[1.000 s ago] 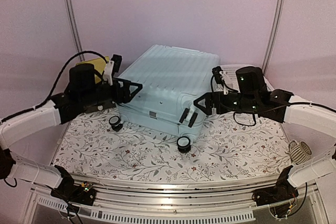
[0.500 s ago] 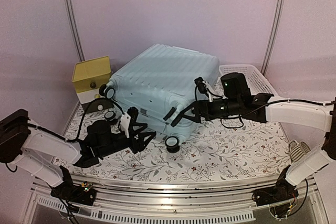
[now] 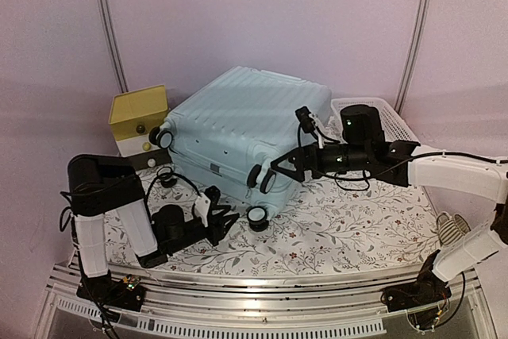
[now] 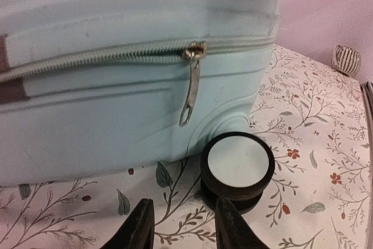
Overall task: Open, take out, and arrange the luggage
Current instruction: Adjust the luggage at the center of the board, then grab the zipper of the luggage.
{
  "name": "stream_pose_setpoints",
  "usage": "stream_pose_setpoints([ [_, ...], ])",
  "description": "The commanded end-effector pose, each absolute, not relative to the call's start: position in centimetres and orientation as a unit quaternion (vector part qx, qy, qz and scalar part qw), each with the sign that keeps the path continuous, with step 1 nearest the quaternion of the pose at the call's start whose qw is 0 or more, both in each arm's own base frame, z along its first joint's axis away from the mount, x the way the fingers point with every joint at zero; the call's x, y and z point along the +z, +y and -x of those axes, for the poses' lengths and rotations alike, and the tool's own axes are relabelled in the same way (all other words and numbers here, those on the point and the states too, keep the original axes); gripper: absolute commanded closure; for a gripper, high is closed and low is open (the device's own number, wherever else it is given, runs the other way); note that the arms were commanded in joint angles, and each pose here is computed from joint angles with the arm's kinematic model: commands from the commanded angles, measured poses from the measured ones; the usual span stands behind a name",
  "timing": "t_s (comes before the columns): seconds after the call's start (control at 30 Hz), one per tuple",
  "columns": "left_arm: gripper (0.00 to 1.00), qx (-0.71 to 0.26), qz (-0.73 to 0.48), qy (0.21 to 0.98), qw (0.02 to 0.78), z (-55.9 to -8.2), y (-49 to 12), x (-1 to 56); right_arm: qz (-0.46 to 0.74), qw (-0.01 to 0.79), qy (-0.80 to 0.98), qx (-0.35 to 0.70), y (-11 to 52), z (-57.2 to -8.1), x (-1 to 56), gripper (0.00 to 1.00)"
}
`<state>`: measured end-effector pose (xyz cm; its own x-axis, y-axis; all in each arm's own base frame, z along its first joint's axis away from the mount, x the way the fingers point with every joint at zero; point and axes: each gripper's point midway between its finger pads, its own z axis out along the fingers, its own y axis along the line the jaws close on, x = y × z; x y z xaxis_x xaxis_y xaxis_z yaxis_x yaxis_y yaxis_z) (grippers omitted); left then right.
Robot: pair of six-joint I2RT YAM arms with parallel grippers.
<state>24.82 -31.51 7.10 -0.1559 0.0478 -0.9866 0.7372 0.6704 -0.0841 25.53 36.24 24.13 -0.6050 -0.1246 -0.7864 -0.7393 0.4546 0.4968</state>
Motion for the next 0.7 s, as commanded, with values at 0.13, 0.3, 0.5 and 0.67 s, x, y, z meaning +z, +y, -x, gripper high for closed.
stream_pose_setpoints([
  [0.13,0.6,-0.32,-0.264,0.633,0.653,-26.1,-33.3,11.1,0.287,0.428,0.73,0.449,36.0,-25.6,28.5,0.06],
  [0.3,0.58,-0.329,-0.266,0.635,0.647,-27.0,-33.8,10.9,0.281,0.428,0.735,0.445,35.7,-25.8,28.0,0.06],
  [0.5,0.62,-0.33,-0.271,0.64,0.638,-28.6,-34.6,10.9,0.279,0.43,0.737,0.441,35.5,-25.8,28.0,0.05],
  [0.67,0.71,-0.333,-0.279,0.637,0.636,-29.1,-35.6,10.9,0.264,0.429,0.756,0.419,35.0,-26.5,26.6,0.05],
])
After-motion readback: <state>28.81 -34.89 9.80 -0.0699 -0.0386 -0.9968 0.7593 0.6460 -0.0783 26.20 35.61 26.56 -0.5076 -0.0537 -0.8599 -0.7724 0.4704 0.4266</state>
